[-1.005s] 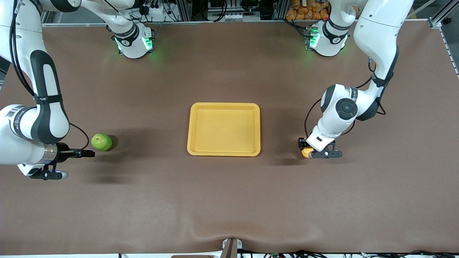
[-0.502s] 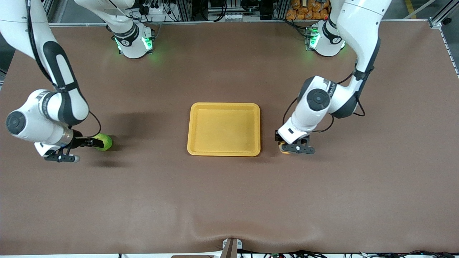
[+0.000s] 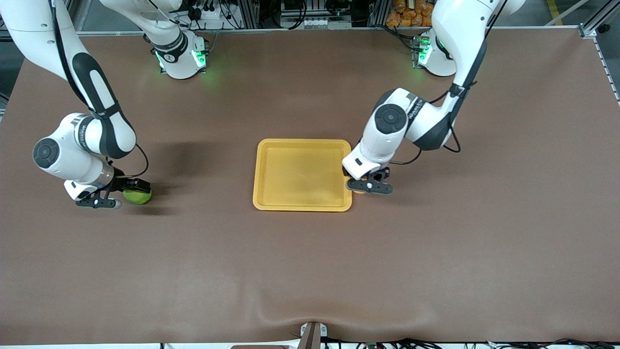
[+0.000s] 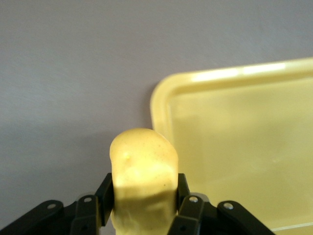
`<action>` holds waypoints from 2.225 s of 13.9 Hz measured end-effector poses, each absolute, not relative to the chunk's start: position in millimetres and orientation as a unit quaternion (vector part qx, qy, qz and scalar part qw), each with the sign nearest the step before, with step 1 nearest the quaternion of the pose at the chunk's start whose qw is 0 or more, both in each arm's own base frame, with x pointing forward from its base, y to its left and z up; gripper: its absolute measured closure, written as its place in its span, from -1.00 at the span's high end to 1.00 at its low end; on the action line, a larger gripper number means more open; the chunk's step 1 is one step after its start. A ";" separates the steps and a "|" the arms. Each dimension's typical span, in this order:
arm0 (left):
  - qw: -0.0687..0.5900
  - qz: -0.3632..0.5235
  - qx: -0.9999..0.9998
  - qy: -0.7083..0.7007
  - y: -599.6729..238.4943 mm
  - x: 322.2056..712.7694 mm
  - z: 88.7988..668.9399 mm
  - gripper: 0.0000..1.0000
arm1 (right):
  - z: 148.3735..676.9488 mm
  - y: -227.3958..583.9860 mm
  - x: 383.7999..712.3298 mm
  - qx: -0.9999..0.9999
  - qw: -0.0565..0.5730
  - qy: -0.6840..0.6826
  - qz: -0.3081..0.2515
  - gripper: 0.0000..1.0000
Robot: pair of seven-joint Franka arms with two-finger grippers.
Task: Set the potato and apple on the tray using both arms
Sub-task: 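Carry the potato onto the tray while the right gripper lifts the apple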
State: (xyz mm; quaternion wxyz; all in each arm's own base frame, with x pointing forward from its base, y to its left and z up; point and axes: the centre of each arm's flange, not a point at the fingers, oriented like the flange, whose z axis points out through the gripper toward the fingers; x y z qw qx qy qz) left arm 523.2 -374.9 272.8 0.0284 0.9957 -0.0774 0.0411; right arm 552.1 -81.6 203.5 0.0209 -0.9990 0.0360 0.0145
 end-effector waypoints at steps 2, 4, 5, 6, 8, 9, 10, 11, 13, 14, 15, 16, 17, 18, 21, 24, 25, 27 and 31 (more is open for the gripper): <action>0.027 0.041 0.996 -0.076 -391.7 513.8 269.8 0.07 | 201.9 -81.1 550.8 -0.999 0.018 0.036 0.006 0.86; 0.018 0.046 0.996 -0.076 -405.7 507.0 265.0 0.07 | 204.7 -81.4 553.2 -0.999 0.016 0.036 -0.005 0.68; 0.013 0.049 0.996 -0.073 -412.1 504.1 261.4 0.07 | 204.6 -81.4 554.0 -0.999 0.015 0.035 -0.010 0.68; 0.010 0.050 0.996 -0.068 -419.4 500.7 257.3 0.07 | 204.7 -80.6 554.5 -0.999 0.015 0.034 -0.012 0.68; 0.004 0.049 0.997 -0.058 -433.9 494.5 247.7 0.07 | 207.0 -74.6 557.4 -0.999 0.015 0.024 -0.016 0.68; 0.001 0.046 0.997 -0.056 -439.9 493.1 243.6 0.07 | 210.2 -67.4 561.0 -1.000 0.015 0.013 -0.020 0.68; -0.003 0.043 0.998 -0.056 -443.7 492.6 239.2 0.07 | 214.6 -56.4 565.6 -1.000 0.016 -0.004 -0.024 0.68; -0.009 0.041 0.997 -0.057 -446.4 492.3 235.0 0.07 | 221.6 -42.3 570.6 -0.999 0.019 -0.022 -0.026 0.68; -0.017 0.041 0.998 -0.049 -450.2 491.9 226.1 0.07 | 248.4 -8.1 579.6 -0.998 0.034 -0.053 0.000 0.68; -0.020 0.040 0.998 -0.042 -452.0 491.7 221.7 0.07 | 265.0 8.7 583.5 -0.997 0.043 -0.069 0.017 0.68; -0.022 0.039 0.998 -0.037 -453.4 491.3 217.2 0.07 | 279.8 25.7 586.3 -0.995 0.049 -0.084 0.028 0.68; -0.023 0.037 0.998 -0.036 -455.1 490.6 213.0 0.07 | 289.2 44.3 587.8 -0.993 0.054 -0.101 0.030 0.68; -0.024 0.036 0.998 -0.036 -456.8 489.8 209.1 0.07 | 293.5 64.8 587.6 -0.991 0.057 -0.119 0.030 0.68; -0.025 0.034 0.998 -0.037 -458.0 489.2 205.7 0.07 | 294.2 89.0 585.0 -0.988 0.061 -0.140 0.030 0.68; -0.029 0.032 0.998 -0.036 -457.1 490.0 200.7 0.07 | 298.2 184.3 564.6 -0.972 0.073 -0.222 0.030 0.68; -0.046 0.028 0.998 -0.041 -454.1 490.9 200.7 0.07 | 315.5 284.0 535.8 -0.949 0.080 -0.306 0.016 0.68; -0.050 0.026 0.998 -0.041 -453.9 491.3 201.5 0.07 | 318.0 304.1 527.9 -0.943 0.081 -0.322 0.013 0.68; -0.053 0.024 0.998 -0.040 -453.9 491.9 202.7 0.07 | 315.3 329.0 517.0 -0.934 0.079 -0.347 0.008 0.68; -0.051 0.027 0.998 -0.015 -455.0 493.4 205.3 0.16 | 291.8 347.8 508.2 -0.927 0.072 -0.369 0.009 0.68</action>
